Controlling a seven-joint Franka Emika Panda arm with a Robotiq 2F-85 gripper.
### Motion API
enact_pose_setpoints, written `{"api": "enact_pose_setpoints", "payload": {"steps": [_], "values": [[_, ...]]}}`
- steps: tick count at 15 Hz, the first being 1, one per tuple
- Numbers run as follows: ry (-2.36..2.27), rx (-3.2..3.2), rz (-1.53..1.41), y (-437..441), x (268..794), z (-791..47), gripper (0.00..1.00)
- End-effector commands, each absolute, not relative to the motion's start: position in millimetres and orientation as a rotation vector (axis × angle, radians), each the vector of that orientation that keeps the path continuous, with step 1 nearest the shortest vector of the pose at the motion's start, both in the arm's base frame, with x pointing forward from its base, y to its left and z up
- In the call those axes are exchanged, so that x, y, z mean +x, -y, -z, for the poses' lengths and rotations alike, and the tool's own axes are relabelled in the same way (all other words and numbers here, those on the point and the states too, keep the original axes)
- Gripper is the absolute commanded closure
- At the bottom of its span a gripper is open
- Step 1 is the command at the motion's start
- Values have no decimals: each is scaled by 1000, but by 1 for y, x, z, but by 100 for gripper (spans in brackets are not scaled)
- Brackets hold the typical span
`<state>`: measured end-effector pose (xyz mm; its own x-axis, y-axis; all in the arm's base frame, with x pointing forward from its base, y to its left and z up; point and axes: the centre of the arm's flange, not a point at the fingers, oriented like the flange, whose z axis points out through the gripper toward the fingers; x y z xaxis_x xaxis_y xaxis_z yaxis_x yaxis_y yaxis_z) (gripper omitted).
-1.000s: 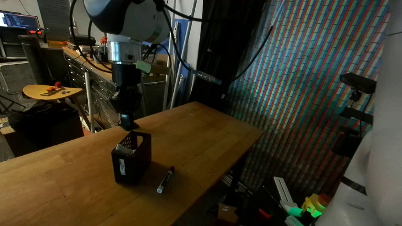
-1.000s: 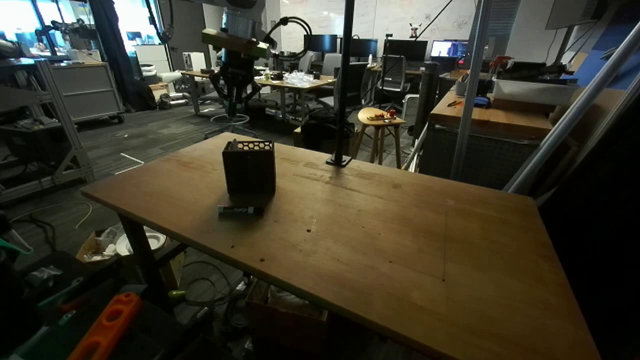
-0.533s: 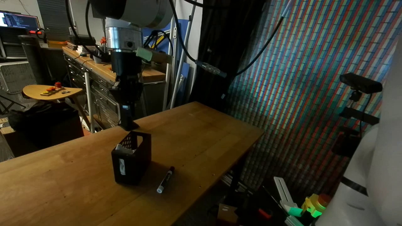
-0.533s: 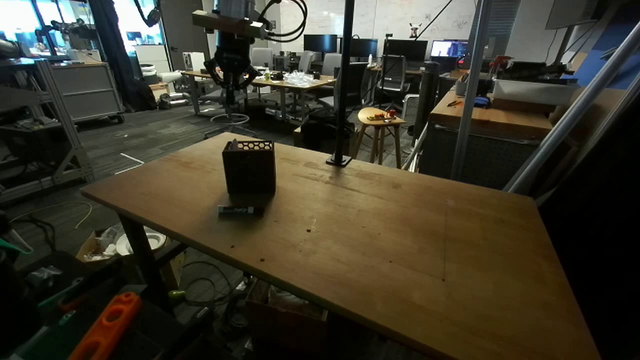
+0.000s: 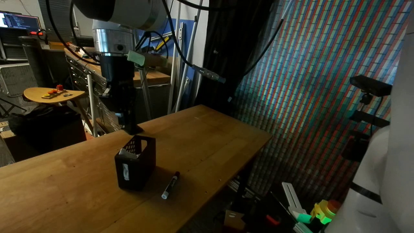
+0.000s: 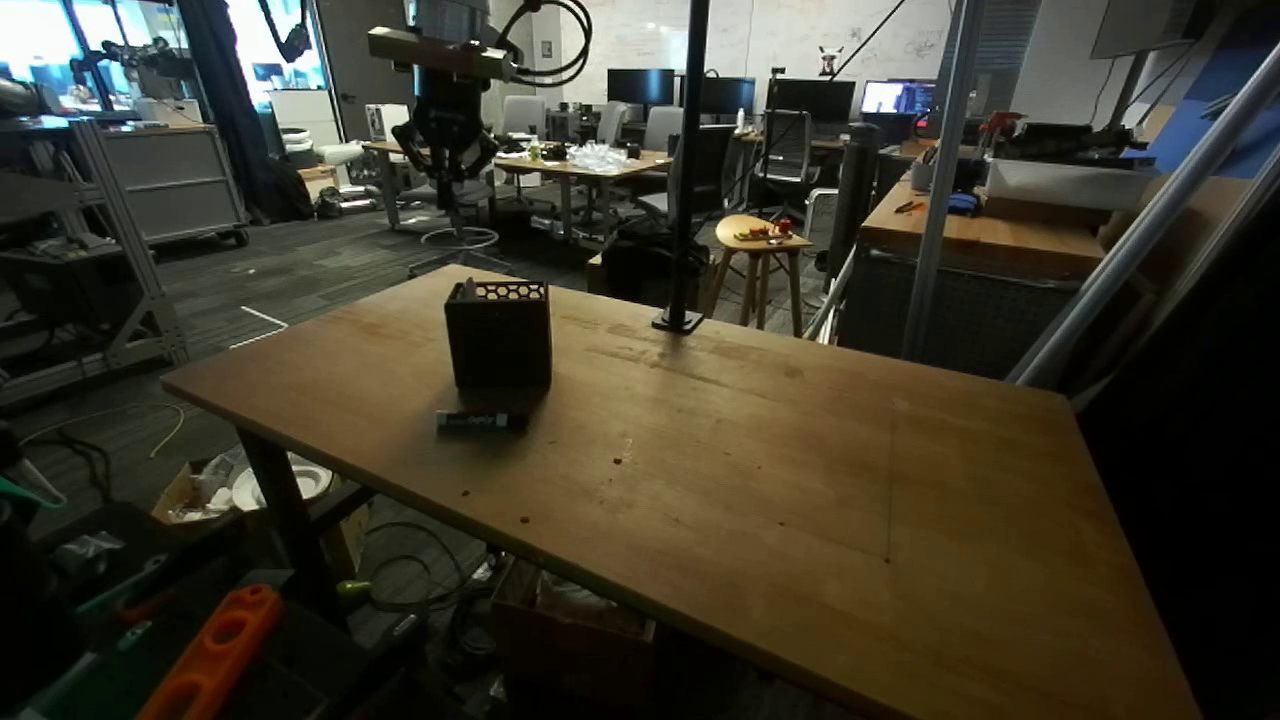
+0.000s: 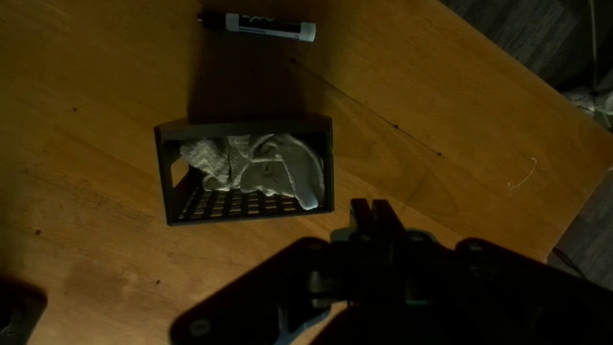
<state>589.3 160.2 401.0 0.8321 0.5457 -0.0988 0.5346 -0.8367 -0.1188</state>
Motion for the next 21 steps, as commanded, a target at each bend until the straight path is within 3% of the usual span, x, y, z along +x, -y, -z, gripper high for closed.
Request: {"api": "enact_pose_setpoints", "payload": {"steps": [1, 21], "values": [[877, -2939, -181, -173, 611, -400, 92], [840, -2901, -154, -160, 632, -313, 91]]}}
